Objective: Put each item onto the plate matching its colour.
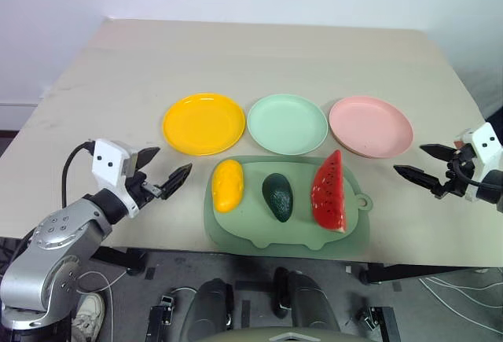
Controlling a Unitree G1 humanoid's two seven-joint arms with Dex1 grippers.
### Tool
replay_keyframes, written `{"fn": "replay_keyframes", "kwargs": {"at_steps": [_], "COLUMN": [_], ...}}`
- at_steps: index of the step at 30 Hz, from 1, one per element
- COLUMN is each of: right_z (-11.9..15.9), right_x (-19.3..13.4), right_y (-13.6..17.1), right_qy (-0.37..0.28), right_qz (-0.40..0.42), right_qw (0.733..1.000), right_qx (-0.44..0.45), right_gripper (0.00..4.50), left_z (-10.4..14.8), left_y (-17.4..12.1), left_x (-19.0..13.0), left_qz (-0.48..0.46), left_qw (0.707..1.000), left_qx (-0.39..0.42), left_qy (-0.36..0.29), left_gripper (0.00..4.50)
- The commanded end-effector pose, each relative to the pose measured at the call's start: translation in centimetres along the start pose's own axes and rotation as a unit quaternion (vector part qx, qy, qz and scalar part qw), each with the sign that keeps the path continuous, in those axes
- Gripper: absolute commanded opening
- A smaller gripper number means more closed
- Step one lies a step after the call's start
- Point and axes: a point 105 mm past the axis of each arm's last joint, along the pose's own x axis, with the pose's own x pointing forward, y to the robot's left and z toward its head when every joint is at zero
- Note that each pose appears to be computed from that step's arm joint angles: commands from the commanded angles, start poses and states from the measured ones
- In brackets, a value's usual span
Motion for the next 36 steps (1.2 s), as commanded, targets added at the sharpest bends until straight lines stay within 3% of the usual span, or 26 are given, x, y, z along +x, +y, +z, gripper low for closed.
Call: {"fn": "replay_keyframes", "kwargs": {"at_steps": [1, 10, 17, 25, 30, 36], "right_z": [1.1, 0.4, 4.2, 5.8, 9.0, 9.5], "right_x": [-1.0, -3.0, -3.2, -2.5, -2.4, -0.9], "right_y": [-0.2, 0.8, 1.0, 5.8, 7.8, 11.2], "right_qy": [-0.018, -0.002, -0.051, -0.030, -0.052, 0.006], "right_qz": [-0.018, -0.031, -0.033, 0.037, 0.061, 0.090], "right_qw": [1.000, 1.000, 0.998, 0.997, 0.994, 0.993], "right_qx": [-0.015, -0.008, 0.033, 0.052, 0.074, 0.071], "right_gripper": [4.50, 4.50, 4.50, 4.50, 4.50, 4.50], "left_z": [0.8, 1.2, 1.0, 0.9, 0.4, 0.2], "left_y": [-0.3, -0.8, 0.0, 0.9, 1.7, 1.2], "left_x": [-0.1, 1.1, 0.1, -1.7, -1.6, -0.3], "left_qz": [-0.012, -0.046, -0.042, -0.044, -0.036, -0.046], "left_qw": [1.000, 0.999, 0.999, 0.999, 0.999, 0.999], "left_qx": [0.009, 0.006, 0.008, 0.011, 0.009, 0.001], "left_qy": [-0.012, -0.010, 0.001, 0.011, 0.018, 0.007], "left_gripper": [4.48, 4.48, 4.48, 4.48, 4.48, 4.48]}}
